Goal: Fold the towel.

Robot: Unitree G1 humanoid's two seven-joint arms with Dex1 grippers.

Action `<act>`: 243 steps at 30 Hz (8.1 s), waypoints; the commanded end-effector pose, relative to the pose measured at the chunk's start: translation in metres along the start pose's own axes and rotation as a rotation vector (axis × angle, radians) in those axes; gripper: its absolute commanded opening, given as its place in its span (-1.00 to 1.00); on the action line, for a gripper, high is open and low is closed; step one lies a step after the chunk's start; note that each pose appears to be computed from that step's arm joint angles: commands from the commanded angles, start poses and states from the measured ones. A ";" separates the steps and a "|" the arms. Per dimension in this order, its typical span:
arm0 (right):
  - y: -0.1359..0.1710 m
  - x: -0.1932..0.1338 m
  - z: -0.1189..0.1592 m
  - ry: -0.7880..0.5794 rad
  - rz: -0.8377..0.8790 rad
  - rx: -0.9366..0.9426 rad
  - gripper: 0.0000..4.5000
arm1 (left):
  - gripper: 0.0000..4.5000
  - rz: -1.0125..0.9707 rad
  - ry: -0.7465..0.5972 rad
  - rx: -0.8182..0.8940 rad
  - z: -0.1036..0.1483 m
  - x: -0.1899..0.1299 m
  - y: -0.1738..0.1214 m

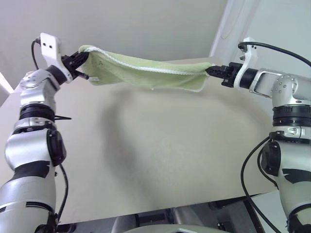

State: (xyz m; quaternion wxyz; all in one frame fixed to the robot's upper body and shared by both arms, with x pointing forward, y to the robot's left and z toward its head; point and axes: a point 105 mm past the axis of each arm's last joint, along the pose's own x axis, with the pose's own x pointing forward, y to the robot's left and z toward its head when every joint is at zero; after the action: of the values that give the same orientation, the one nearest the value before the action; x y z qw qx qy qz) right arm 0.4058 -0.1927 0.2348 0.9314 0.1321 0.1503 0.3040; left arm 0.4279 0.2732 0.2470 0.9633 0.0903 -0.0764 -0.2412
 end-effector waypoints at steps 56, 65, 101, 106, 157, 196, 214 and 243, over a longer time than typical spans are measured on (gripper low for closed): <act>0.033 -0.042 -0.160 0.332 -0.011 0.529 -1.00 | -0.64 -0.264 0.502 -0.328 -0.110 -0.118 -0.053; 0.031 -0.038 -0.159 0.259 -0.059 0.418 -0.79 | 0.73 -0.256 0.500 -0.326 -0.117 -0.115 -0.054; 0.055 -0.046 -0.114 0.036 0.100 0.110 0.57 | 1.00 -0.304 0.285 -0.248 -0.065 -0.092 -0.056; 0.047 -0.059 -0.111 0.047 0.143 0.224 0.57 | 1.00 -0.429 0.319 -0.204 -0.051 -0.107 -0.077; 0.015 -0.069 -0.203 0.101 -0.280 1.012 0.57 | 1.00 -0.633 0.398 -0.135 -0.106 -0.085 -0.145; 0.014 -0.091 -0.112 0.243 -0.147 0.513 -0.99 | 1.00 -0.575 0.406 -0.088 -0.100 -0.073 -0.134; 0.130 0.003 -0.136 0.411 0.288 0.471 -0.99 | 1.00 -0.548 0.411 -0.085 -0.102 -0.074 -0.133; 0.150 0.034 -0.116 0.151 0.379 0.076 0.72 | 1.00 -0.501 0.407 -0.136 -0.104 -0.075 -0.121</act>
State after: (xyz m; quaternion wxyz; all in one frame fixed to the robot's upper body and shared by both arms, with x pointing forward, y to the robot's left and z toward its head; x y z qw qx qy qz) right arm 0.3043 -0.0302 0.1393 0.8222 0.1626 0.2766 0.4702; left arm 0.3214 0.2131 0.0935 0.8632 0.0861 0.1866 -0.4611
